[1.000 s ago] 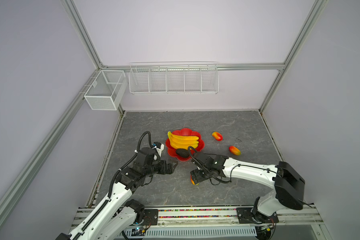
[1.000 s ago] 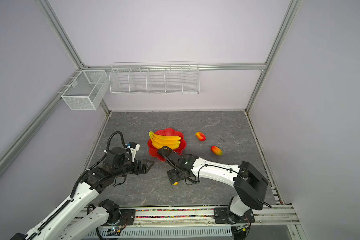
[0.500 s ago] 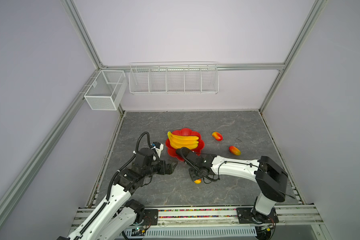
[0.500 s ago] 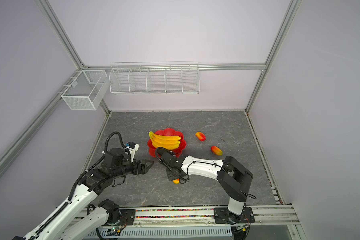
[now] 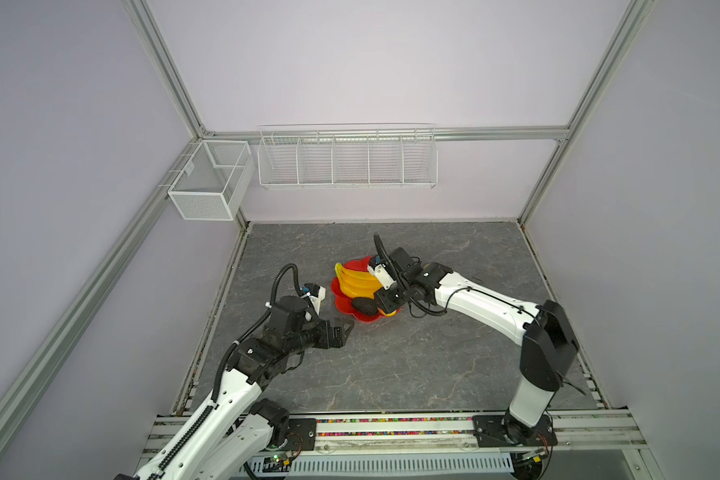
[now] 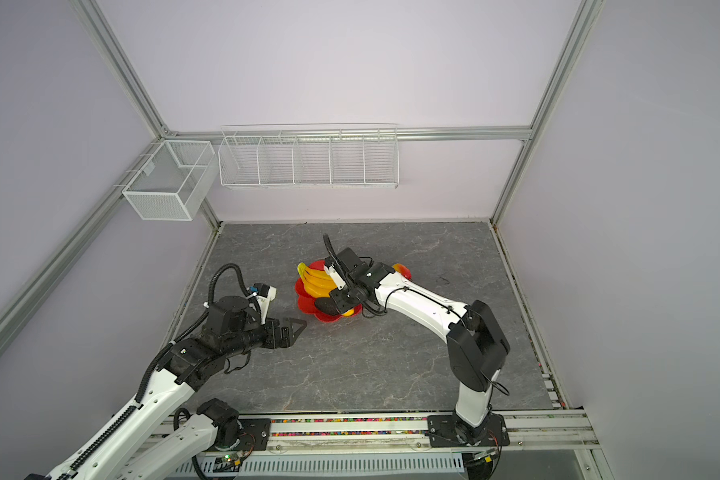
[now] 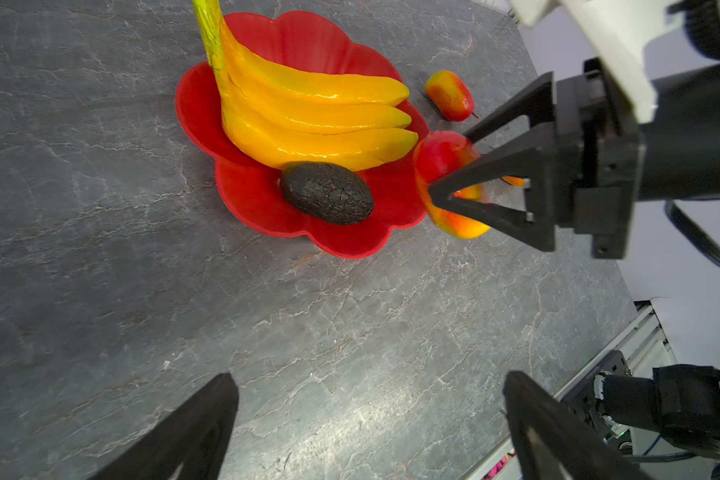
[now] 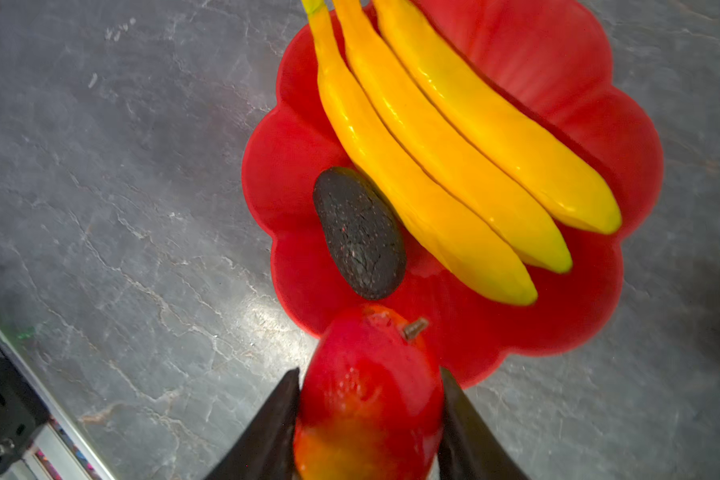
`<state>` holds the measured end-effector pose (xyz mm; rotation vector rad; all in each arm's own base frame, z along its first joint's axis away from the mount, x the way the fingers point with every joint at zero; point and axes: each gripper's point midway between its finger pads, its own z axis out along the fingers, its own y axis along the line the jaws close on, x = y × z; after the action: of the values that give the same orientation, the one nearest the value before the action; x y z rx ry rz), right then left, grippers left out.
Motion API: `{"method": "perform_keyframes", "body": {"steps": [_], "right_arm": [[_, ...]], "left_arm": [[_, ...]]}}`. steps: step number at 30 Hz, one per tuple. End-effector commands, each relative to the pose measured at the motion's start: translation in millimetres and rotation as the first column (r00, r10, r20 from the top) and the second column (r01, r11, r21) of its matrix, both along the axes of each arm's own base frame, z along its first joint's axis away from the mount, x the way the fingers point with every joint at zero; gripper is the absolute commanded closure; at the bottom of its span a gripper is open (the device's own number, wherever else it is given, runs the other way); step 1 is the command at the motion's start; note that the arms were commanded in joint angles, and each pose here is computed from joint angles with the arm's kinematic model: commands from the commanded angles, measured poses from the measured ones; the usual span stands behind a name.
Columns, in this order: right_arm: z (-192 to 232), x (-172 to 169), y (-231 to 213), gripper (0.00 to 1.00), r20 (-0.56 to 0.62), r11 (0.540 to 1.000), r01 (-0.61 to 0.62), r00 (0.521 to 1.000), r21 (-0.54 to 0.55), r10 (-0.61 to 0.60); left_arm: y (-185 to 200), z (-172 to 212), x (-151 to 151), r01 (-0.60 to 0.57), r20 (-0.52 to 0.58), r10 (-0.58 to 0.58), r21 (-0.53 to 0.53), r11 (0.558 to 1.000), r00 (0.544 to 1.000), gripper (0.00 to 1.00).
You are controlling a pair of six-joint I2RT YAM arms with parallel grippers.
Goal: Place and organize the fake fruits in the fruit bowl
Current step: 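Place the mango in the bowl beside the avocado with the right gripper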
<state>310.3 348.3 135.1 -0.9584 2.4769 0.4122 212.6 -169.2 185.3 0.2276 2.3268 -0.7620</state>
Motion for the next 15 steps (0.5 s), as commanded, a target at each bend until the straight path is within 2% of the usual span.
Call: {"method": "perform_keyframes", "body": {"steps": [1,9,15], "right_arm": [[-13,1,9,0.51,0.012,0.982,-0.187,0.982,-0.035,0.187],[-35,30,-9,0.5,0.002,0.989,-0.14,0.99,-0.054,0.14],[-45,35,-10,0.43,-0.008,0.987,-0.148,0.989,-0.065,0.148]], "left_arm": [[4,7,-2,-0.007,0.039,0.007,0.003,1.0,0.999,0.01],[3,5,-2,-0.005,0.032,0.005,0.005,1.0,0.999,0.01],[4,5,-1,-0.008,0.036,0.008,0.007,1.0,0.999,0.01]]}}
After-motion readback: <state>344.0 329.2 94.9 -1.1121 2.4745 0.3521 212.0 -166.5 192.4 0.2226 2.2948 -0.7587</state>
